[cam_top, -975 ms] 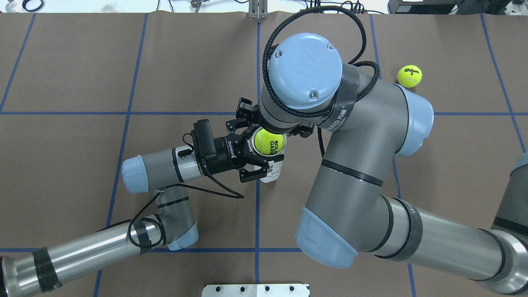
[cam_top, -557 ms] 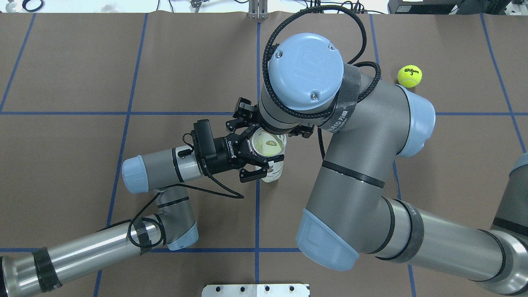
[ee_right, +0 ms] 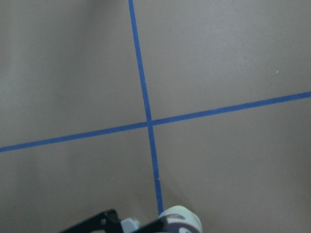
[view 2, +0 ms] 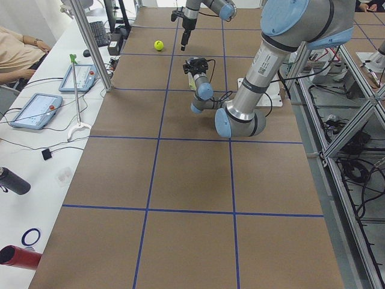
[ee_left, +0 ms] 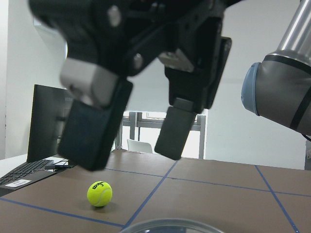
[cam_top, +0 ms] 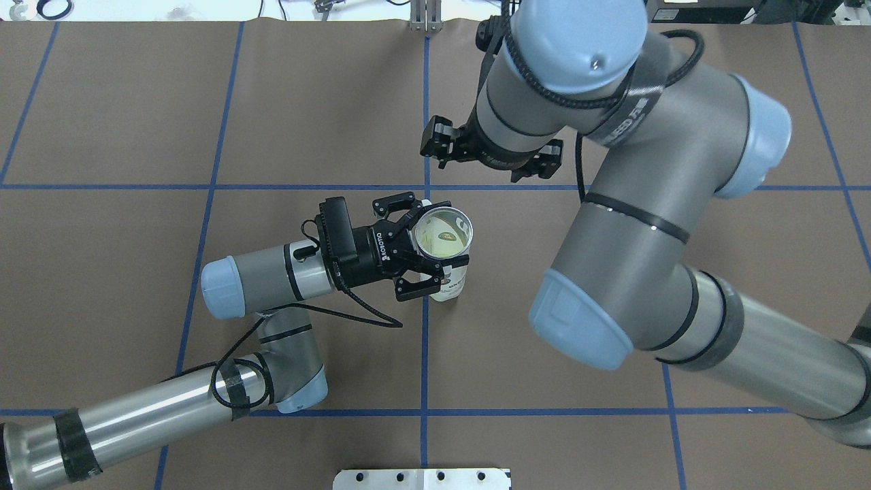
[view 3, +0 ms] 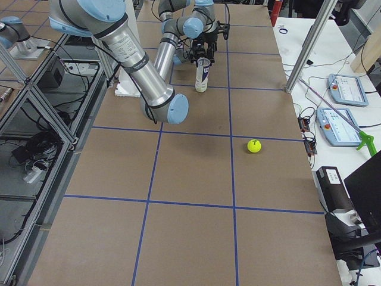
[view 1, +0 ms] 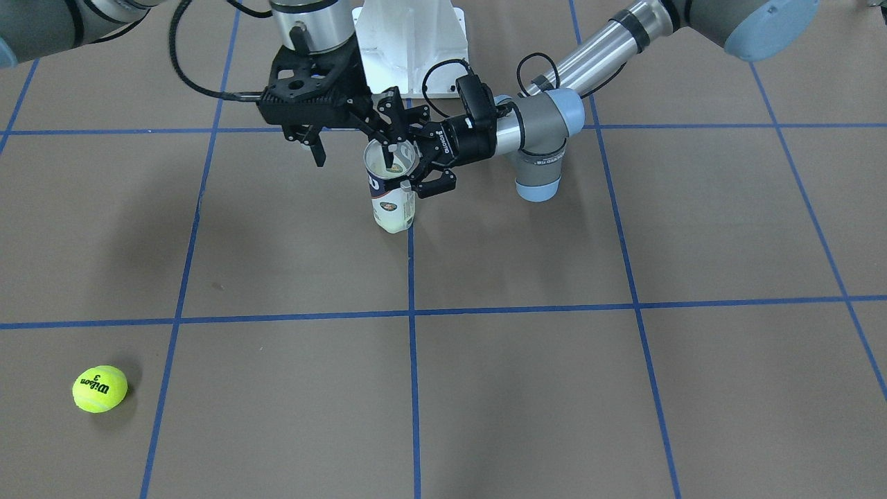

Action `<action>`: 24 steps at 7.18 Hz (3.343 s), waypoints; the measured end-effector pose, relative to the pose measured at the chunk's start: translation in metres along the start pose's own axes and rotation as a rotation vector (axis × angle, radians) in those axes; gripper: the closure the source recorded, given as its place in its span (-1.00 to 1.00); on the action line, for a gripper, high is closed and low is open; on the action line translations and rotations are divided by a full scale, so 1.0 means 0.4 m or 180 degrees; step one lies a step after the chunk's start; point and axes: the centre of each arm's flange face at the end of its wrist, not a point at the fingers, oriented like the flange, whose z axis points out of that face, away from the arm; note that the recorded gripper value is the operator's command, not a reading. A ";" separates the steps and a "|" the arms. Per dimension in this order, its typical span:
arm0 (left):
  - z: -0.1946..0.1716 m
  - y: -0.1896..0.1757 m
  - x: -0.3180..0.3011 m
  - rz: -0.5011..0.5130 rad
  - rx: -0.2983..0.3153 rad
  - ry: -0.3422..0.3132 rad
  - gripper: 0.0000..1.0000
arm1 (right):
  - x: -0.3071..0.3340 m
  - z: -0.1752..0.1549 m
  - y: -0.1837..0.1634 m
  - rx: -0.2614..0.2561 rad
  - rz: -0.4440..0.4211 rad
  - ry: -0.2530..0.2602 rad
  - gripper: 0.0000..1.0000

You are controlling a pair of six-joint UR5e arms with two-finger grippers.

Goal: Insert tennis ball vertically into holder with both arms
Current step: 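Withdraw the right gripper toward the remaining yellow ball, then lower the right gripper onto the second yellow ball and grasp it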

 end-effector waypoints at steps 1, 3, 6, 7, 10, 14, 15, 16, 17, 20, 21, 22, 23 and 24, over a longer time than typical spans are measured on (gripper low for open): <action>0.000 -0.001 0.000 0.0000 0.0002 0.0001 -0.71 | 0.086 -0.025 -0.093 -0.0021 -0.0157 0.0029 -0.98; 0.000 -0.002 0.001 0.0000 0.0005 0.0002 -0.71 | 0.284 -0.026 -0.308 -0.0040 -0.0436 0.0237 -0.98; -0.003 -0.001 0.005 -0.0005 0.0018 0.0013 -0.71 | 0.584 0.151 -0.650 0.0030 -0.0710 0.0334 -0.98; -0.004 -0.001 0.006 -0.0006 0.0023 0.0015 -0.71 | 0.670 0.231 -0.707 0.0073 -0.0784 0.0311 -0.98; -0.004 -0.001 0.006 -0.0009 0.0026 0.0016 -0.71 | 0.840 0.410 -0.691 0.0126 -0.0939 0.0258 -0.98; -0.002 -0.003 0.005 -0.0004 0.0030 0.0016 -0.70 | 0.889 0.568 -0.525 0.0120 -0.1071 0.0385 -0.98; -0.002 -0.004 0.004 -0.0004 0.0030 0.0014 -0.70 | 0.898 0.592 -0.502 0.0127 -0.1093 0.0457 -0.98; -0.001 -0.004 0.004 -0.0005 0.0030 0.0014 -0.70 | 0.906 0.611 -0.485 0.0121 -0.1111 0.0506 -0.94; -0.002 -0.004 0.004 -0.0004 0.0031 0.0014 -0.71 | 0.907 0.625 -0.472 0.0128 -0.1132 0.0551 0.61; -0.003 -0.002 0.003 -0.0003 0.0026 0.0012 -0.70 | 0.886 0.627 -0.466 0.0188 -0.1149 0.0587 1.00; -0.003 -0.001 0.003 -0.0006 0.0024 0.0012 -0.70 | 0.864 0.604 -0.470 0.0224 -0.1103 0.0528 1.00; -0.003 -0.001 0.003 -0.0006 0.0023 0.0011 -0.70 | 0.817 0.563 -0.469 0.0246 -0.1002 0.0416 1.00; -0.003 -0.001 0.003 -0.0004 0.0023 0.0011 -0.71 | 0.743 0.496 -0.458 0.0240 -0.0865 0.0286 1.00; -0.003 -0.001 0.003 -0.0003 0.0022 0.0011 -0.70 | 0.650 0.401 -0.437 0.0213 -0.0679 0.0175 1.00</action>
